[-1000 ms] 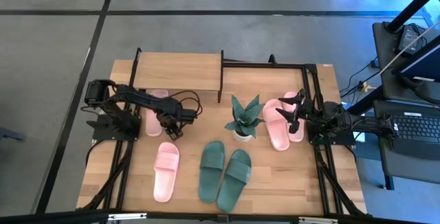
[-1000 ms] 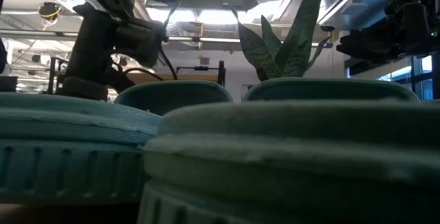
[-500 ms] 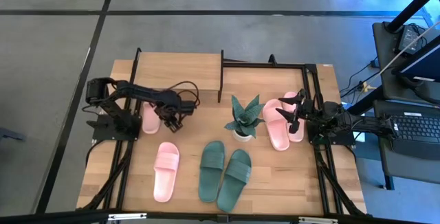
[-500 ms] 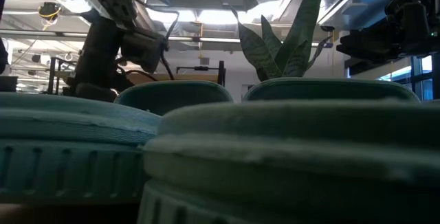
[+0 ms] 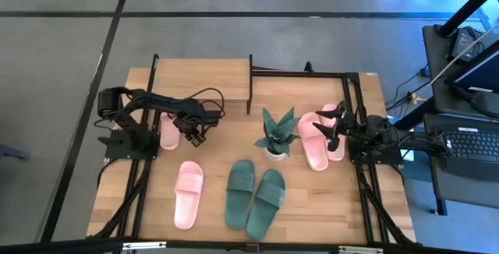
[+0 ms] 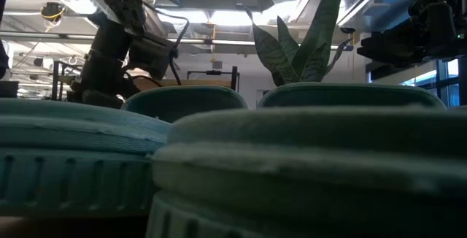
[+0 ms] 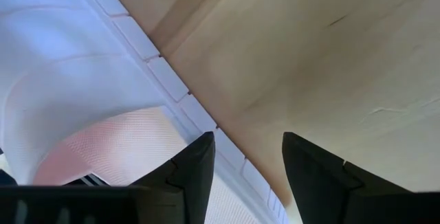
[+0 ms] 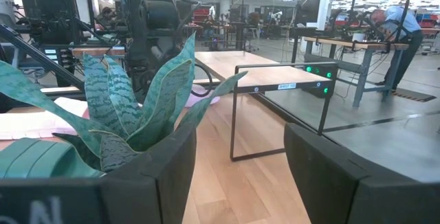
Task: Pick and place slides into the shelf
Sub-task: Put the pink slipper under the shelf
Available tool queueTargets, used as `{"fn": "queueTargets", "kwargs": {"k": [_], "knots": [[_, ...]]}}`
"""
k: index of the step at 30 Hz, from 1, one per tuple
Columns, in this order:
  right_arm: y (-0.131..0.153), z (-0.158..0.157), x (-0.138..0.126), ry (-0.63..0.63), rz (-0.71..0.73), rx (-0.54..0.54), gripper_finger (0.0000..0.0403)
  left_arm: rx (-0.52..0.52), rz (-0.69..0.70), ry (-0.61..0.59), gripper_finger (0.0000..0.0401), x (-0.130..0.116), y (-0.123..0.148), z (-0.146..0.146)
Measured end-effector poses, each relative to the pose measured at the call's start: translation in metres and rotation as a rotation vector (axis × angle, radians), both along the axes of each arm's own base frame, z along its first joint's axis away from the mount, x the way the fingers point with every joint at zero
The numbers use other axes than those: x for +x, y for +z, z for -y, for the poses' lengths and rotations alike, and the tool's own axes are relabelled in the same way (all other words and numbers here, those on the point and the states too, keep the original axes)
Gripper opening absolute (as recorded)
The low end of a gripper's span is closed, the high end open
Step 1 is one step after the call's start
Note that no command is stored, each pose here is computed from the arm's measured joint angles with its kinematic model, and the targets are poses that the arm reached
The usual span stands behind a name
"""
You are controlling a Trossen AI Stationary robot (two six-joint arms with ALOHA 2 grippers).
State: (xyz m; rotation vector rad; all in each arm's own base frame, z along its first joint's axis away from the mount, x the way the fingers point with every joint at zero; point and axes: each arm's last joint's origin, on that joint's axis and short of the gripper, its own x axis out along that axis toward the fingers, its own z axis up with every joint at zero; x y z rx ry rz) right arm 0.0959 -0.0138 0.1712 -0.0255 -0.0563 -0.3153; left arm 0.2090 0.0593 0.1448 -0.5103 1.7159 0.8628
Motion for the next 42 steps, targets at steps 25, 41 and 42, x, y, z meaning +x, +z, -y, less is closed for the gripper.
{"fn": "queueTargets", "kwargs": {"k": [25, 41, 42], "knots": [[0.0, 0.0, 0.0, 0.0, 0.001, 0.004, 0.0221, -0.102, -0.123, -0.185, 0.0164, 0.014, 0.042, 0.039], [0.0, 0.0, 0.0, 0.0, 0.0, 0.001, 0.0221, -0.258, -0.128, -0.244, 0.0164, 0.006, 0.035, 0.105], [0.0, 0.0, 0.0, 0.0, 0.0, 0.002, 0.0221, -0.256, -0.126, -0.237, 0.0164, 0.005, 0.033, 0.107]]}}
